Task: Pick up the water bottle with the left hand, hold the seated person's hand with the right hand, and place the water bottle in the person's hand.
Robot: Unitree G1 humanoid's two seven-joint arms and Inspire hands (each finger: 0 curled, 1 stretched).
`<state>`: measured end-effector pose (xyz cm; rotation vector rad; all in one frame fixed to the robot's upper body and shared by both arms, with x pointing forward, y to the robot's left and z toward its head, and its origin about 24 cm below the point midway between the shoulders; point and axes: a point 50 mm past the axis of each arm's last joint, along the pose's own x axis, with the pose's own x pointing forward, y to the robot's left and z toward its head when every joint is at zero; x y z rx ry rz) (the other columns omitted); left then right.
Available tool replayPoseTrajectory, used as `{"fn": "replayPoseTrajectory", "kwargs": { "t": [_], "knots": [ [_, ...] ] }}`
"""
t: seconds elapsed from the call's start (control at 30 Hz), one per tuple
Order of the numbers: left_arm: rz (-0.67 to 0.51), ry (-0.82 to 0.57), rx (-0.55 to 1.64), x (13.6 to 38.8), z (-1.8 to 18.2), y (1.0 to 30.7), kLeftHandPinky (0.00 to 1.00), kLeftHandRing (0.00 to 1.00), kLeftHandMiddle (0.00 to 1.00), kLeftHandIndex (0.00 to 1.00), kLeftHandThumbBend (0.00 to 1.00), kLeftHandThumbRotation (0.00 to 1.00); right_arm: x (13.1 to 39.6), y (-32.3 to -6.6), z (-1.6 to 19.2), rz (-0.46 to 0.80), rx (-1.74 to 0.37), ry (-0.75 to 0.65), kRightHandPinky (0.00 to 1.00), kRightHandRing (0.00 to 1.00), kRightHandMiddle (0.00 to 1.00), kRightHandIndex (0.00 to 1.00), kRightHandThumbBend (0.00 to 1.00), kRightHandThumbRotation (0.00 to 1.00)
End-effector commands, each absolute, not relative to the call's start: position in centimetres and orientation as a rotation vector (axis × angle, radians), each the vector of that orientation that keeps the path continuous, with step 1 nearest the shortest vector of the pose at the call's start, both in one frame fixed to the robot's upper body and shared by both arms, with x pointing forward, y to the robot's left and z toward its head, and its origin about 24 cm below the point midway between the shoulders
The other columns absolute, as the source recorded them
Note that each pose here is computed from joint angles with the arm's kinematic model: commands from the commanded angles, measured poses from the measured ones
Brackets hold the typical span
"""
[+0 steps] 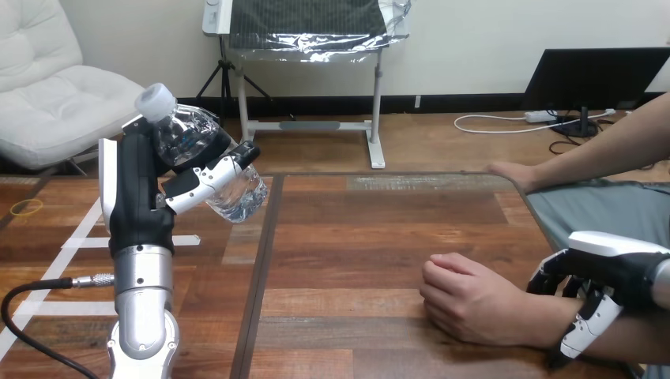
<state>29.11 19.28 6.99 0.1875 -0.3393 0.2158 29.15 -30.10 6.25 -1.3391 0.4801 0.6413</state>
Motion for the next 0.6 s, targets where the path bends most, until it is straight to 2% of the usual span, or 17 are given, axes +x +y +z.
{"fn": "replayPoseTrajectory", "kwargs": {
  "t": [0.0, 0.3, 0.43, 0.57],
  "knots": [
    [0.224, -0.469, 0.172, 30.33, 10.33, 19.02, 0.27, 0.32, 0.38, 0.42, 0.62, 0.00, 28.25, -29.21, 3.04, 0.728, -1.284, 0.582, 0.55, 0.65, 0.73, 0.71, 1.00, 0.22],
    [0.228, -0.473, 0.162, 30.29, 10.42, 19.02, 0.27, 0.32, 0.38, 0.41, 0.62, 0.00, 28.24, -29.20, 2.89, 0.744, -1.287, 0.577, 0.54, 0.62, 0.69, 0.66, 1.00, 0.28],
    [0.227, -0.477, 0.161, 30.28, 10.48, 19.02, 0.26, 0.32, 0.38, 0.41, 0.62, 0.00, 28.19, -29.16, 2.87, 0.741, -1.297, 0.560, 0.50, 0.58, 0.65, 0.62, 1.00, 0.33],
    [0.230, -0.477, 0.161, 30.28, 10.50, 19.04, 0.26, 0.32, 0.38, 0.41, 0.62, 0.00, 28.17, -29.08, 2.90, 0.734, -1.303, 0.535, 0.47, 0.55, 0.62, 0.60, 0.97, 0.35]
  ]
}}
